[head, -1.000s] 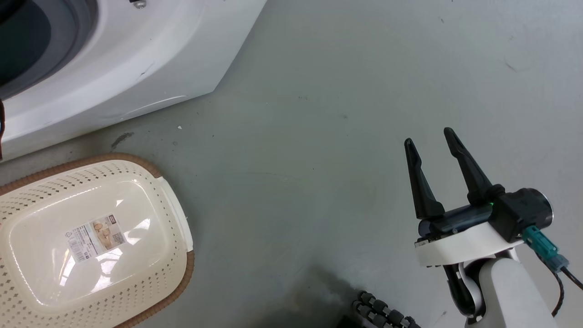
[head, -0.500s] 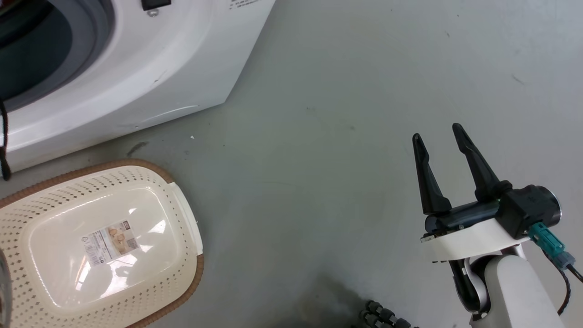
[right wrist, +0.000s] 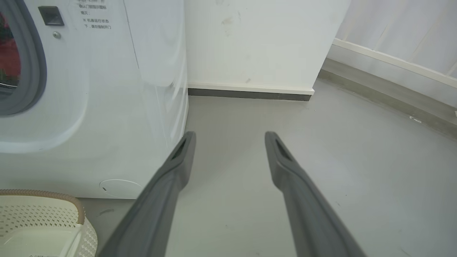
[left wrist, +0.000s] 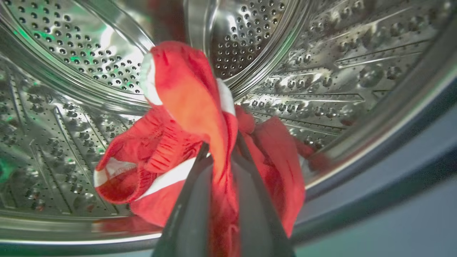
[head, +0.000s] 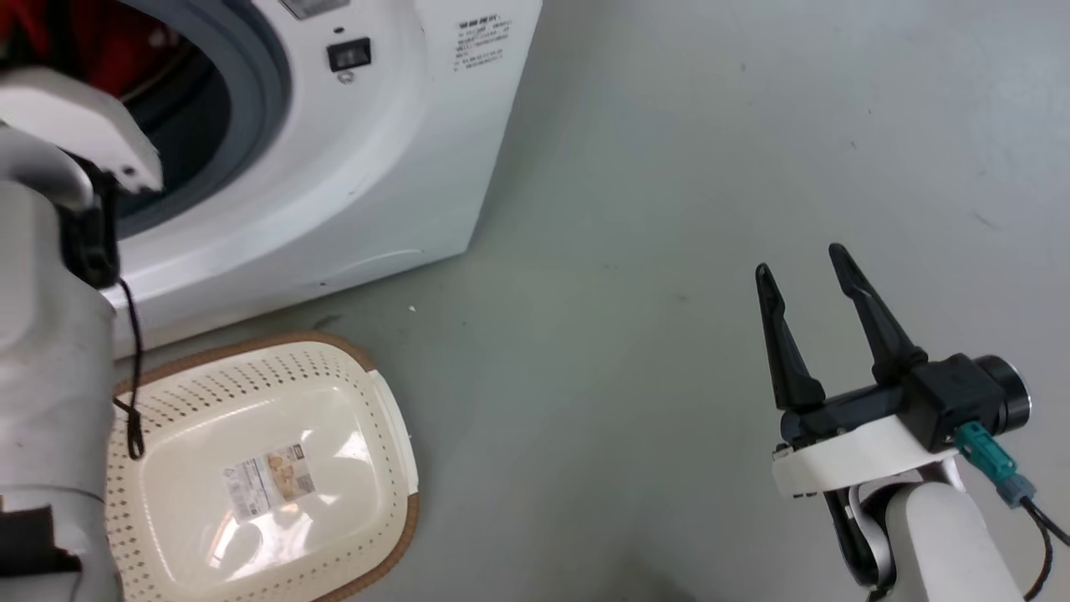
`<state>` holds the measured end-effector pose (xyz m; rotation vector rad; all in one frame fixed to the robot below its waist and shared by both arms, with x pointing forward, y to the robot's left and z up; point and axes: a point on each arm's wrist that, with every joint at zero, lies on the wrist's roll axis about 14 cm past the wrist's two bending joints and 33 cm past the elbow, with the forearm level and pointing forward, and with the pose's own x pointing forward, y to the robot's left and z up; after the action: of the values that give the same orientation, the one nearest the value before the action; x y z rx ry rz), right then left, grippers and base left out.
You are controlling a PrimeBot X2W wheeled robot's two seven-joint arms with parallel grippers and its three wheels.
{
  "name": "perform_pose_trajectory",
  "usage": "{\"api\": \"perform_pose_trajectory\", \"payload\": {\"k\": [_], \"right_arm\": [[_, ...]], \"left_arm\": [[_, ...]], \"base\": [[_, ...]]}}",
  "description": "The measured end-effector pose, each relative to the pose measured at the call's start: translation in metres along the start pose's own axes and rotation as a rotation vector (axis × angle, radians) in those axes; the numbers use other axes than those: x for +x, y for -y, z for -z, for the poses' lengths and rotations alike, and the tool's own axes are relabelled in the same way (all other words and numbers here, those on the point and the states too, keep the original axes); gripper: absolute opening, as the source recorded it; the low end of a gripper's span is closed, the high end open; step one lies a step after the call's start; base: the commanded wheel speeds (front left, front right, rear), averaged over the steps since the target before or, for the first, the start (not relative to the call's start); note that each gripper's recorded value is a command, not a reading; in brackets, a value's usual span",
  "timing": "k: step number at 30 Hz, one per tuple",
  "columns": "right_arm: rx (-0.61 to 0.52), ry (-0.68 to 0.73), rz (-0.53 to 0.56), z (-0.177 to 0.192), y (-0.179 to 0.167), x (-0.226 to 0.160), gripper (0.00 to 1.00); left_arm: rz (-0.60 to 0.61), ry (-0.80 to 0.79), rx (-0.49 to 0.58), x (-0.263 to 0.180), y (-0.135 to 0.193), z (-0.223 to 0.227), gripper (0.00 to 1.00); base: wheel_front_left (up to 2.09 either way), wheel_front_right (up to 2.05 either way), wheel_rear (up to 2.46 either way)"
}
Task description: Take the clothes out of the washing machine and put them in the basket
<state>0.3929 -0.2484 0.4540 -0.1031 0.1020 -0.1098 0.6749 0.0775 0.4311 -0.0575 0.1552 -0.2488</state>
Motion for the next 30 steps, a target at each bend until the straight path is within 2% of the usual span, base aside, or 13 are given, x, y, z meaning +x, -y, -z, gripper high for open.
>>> {"api": "perform_pose_trajectory", "payload": {"k": [15,30], "right_arm": [[0.016,0.111,-0.06,-0.036,-0.02,-0.023,1.0],[0.021,0.178,-0.114,-0.061,-0.037,-0.045,1.0]], "left_arm": [[-0.041,0.158,-0.018,-0.094,-0.018,-0.056,0.0],[-0.006,0.365,0.017,-0.197,-0.006,-0.126,0.0]], "base": [[0.0,0.0,0.0],[0.0,0.0,0.0]]}}
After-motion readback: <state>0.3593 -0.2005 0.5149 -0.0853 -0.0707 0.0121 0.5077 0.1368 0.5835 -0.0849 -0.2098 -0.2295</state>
